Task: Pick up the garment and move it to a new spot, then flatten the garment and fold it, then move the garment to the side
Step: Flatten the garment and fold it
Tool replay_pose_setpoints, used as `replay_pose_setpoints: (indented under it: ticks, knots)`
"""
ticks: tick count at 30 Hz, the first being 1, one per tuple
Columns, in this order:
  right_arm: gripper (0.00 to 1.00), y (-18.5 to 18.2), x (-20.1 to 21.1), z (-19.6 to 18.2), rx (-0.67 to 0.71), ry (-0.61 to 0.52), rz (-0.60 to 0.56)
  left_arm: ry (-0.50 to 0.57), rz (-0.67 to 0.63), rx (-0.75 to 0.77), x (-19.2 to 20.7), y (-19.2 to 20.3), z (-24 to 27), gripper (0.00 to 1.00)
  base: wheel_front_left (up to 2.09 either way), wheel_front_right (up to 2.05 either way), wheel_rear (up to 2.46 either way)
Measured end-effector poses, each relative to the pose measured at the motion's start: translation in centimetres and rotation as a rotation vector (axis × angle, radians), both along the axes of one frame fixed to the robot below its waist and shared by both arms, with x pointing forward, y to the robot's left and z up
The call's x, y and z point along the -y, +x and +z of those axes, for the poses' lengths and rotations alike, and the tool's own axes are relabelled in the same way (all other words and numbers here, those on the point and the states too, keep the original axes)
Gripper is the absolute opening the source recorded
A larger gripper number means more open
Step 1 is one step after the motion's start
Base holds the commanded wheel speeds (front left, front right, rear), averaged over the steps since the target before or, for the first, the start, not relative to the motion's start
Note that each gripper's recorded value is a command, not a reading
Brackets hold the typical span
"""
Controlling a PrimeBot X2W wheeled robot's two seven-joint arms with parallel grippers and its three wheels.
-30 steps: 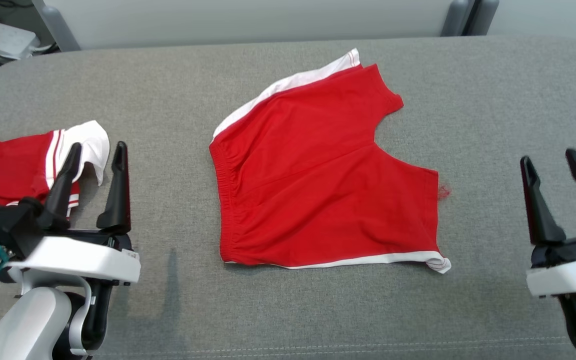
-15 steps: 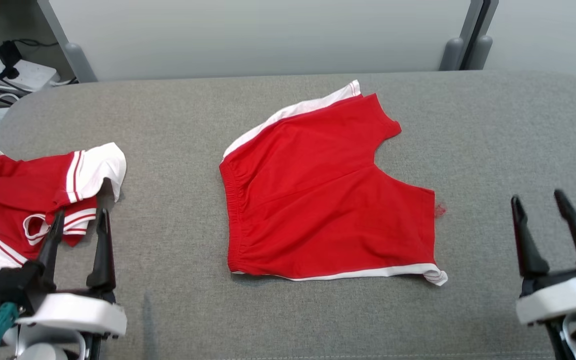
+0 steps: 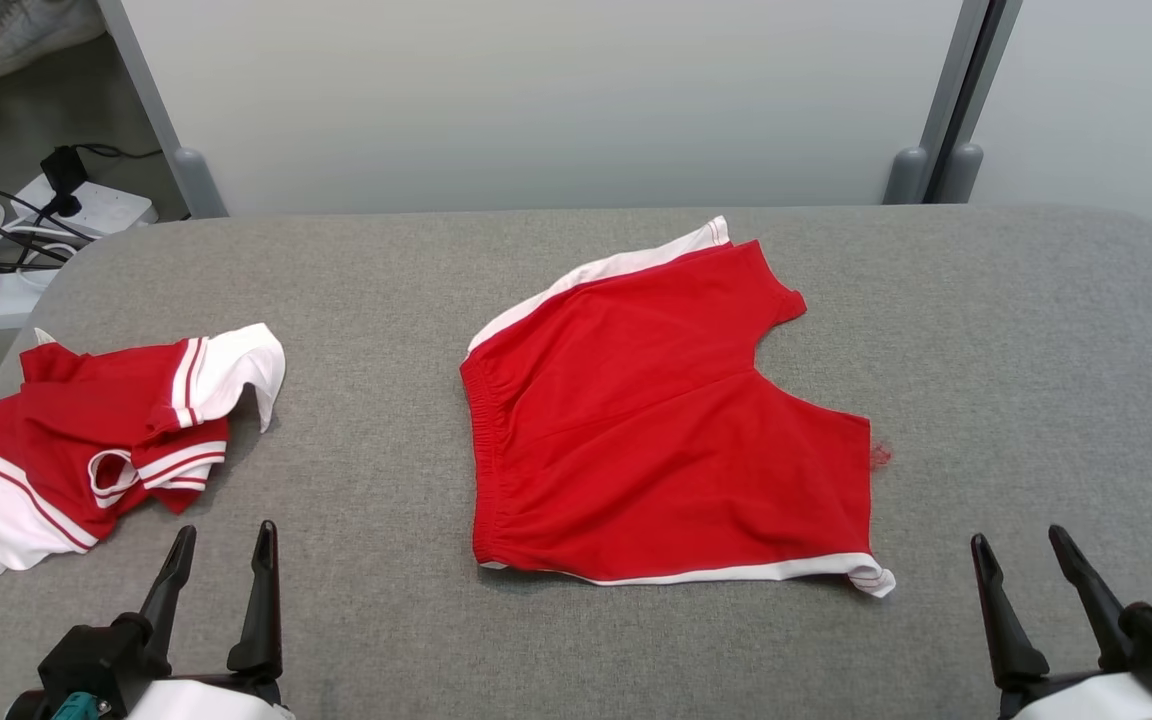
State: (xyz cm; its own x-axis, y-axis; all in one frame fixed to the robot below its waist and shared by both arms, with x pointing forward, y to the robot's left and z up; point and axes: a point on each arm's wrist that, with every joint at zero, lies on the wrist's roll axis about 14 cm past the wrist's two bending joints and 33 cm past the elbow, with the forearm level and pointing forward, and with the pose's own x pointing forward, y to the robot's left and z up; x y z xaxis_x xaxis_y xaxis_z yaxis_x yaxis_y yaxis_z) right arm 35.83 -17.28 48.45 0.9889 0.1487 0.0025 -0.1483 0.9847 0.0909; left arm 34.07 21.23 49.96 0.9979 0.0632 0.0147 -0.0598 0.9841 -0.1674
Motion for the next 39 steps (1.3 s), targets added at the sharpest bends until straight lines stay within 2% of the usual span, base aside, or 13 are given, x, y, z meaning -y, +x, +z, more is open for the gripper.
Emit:
replay_pose_setpoints:
  ticks: [15,34,39]
  knots:
    - [1.0,-1.9,-1.0,0.1,0.004,0.032,0.009,0.017,-0.016,-0.018,-0.2,-0.2,-0.7,1.0,0.0,0.0,0.0]
    - [1.0,-1.9,-2.0,0.2,0.0,0.047,0.03,0.021,-0.028,-0.05,0.1,-0.1,-1.5,1.0,0.0,0.0,0.0]
    - [1.0,-1.8,-2.1,-0.2,-0.017,0.046,0.034,0.019,-0.068,-0.063,1.3,0.4,-1.6,1.0,0.0,0.0,0.0]
